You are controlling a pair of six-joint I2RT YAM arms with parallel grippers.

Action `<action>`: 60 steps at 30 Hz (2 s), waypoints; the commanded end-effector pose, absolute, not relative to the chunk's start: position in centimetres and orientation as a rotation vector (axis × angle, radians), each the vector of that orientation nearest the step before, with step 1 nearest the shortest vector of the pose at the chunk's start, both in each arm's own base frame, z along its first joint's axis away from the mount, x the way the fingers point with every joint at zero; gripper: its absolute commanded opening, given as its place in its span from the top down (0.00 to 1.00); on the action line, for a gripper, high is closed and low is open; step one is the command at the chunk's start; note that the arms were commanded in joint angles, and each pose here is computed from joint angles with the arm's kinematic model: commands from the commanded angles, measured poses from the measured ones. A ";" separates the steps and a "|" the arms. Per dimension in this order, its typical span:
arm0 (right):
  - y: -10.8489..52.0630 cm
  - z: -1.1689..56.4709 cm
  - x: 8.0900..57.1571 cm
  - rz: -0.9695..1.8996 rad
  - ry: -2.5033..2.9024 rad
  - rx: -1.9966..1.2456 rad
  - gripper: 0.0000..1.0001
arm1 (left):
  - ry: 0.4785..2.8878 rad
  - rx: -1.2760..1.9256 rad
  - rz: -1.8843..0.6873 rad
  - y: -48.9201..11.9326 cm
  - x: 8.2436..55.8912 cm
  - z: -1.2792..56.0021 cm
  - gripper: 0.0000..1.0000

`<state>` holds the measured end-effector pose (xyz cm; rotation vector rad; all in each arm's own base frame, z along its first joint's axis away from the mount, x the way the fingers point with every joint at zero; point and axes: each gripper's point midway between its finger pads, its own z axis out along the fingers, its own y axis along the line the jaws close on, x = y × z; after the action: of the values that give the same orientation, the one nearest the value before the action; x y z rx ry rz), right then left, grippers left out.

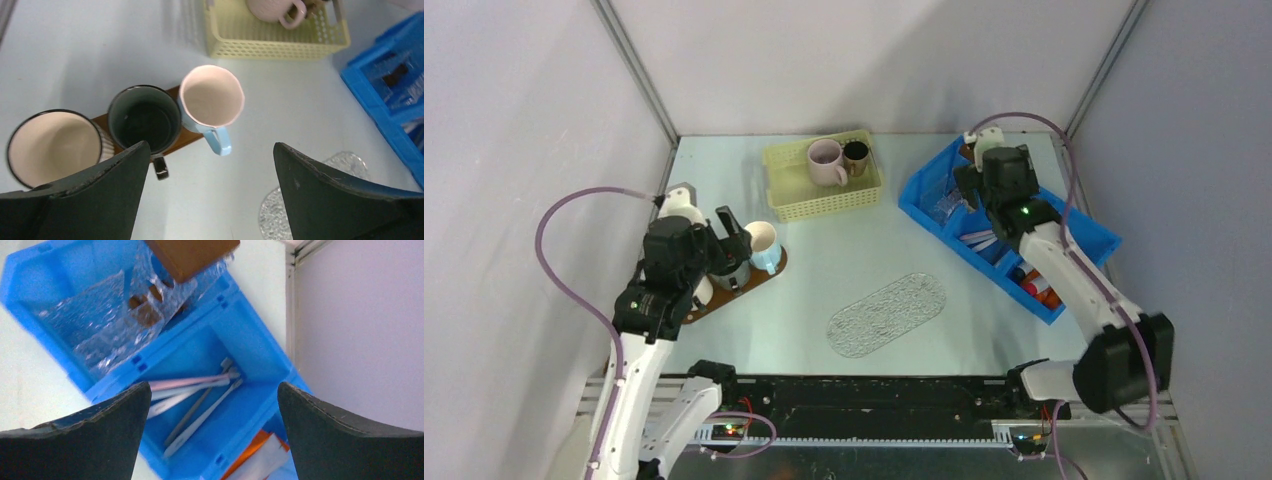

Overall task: Prepare toiletry sets of a toothbrush and toothpaste on the tray
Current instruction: Pick up the toothpaste holder from the storage box.

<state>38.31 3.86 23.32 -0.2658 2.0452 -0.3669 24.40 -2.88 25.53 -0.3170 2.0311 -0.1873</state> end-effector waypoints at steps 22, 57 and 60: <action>5.3 22.6 54.1 -0.958 1.740 -0.806 0.06 | 2.106 -0.306 -0.278 -6.0 27.1 23.6 0.00; 4.5 32.2 53.7 -1.145 1.491 -0.815 0.92 | 2.049 -0.277 -0.273 -5.6 26.3 25.3 0.00; 4.3 34.5 52.6 -1.147 1.464 -0.784 0.99 | 2.035 -0.274 -0.283 -5.6 26.1 25.7 0.00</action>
<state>54.44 4.62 24.84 -0.9595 1.6198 -1.1263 25.99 -5.47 23.40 -0.2981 2.1099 -0.2616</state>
